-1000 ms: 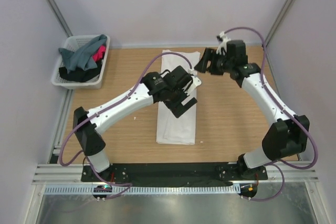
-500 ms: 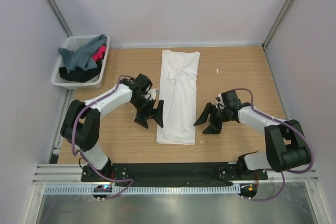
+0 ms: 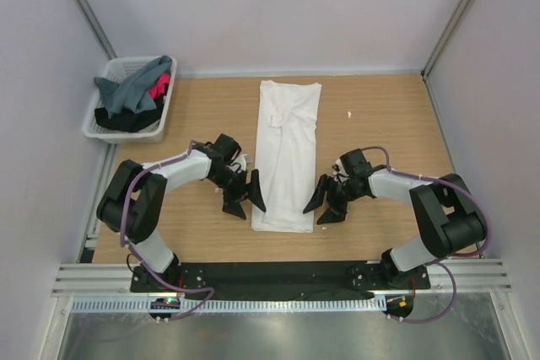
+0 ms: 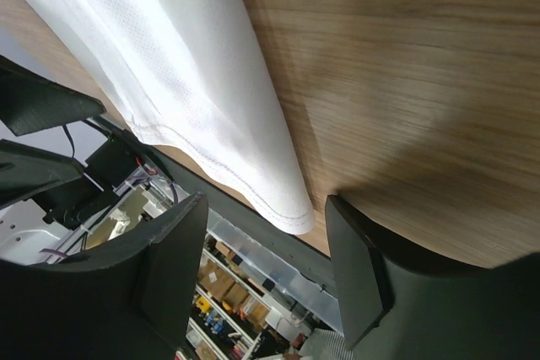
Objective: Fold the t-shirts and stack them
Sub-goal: Fold the tshirt
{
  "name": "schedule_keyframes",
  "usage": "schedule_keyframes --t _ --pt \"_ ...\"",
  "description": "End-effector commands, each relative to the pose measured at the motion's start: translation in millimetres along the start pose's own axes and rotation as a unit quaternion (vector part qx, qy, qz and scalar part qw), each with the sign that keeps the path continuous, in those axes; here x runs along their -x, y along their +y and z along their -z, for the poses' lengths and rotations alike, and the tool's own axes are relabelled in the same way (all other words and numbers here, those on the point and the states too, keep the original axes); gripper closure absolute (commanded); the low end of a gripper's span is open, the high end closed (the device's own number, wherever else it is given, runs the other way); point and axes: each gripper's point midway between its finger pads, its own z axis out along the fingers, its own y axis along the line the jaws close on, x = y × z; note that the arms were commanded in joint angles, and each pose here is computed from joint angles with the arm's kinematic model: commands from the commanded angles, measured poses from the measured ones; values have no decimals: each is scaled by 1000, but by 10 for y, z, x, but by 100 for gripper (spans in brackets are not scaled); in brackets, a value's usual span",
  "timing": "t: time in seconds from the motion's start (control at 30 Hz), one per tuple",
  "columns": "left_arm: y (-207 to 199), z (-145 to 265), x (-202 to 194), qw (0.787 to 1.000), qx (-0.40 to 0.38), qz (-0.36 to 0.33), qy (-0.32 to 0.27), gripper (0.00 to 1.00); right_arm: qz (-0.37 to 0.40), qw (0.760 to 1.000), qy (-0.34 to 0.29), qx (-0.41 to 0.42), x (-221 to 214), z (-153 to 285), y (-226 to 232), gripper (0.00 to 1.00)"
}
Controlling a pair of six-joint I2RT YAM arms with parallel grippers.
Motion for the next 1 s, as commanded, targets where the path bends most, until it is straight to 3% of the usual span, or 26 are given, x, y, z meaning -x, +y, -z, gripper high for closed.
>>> schedule_keyframes --t 0.0,0.27,0.47,0.83,0.97 --pt "27 -4 127 999 8 11 -32 26 10 1000 -6 1 28 -51 67 36" --pt "267 -151 110 998 50 29 -37 28 11 1000 17 -18 -197 -120 -73 40" --pt "233 -288 36 998 53 19 -25 30 23 999 28 -6 -251 -206 27 46" --pt "167 -387 34 998 58 9 -21 56 29 999 34 -9 -297 -240 -23 54" --pt "136 -382 22 998 53 3 -22 63 35 999 36 -4 -303 -262 4 61"
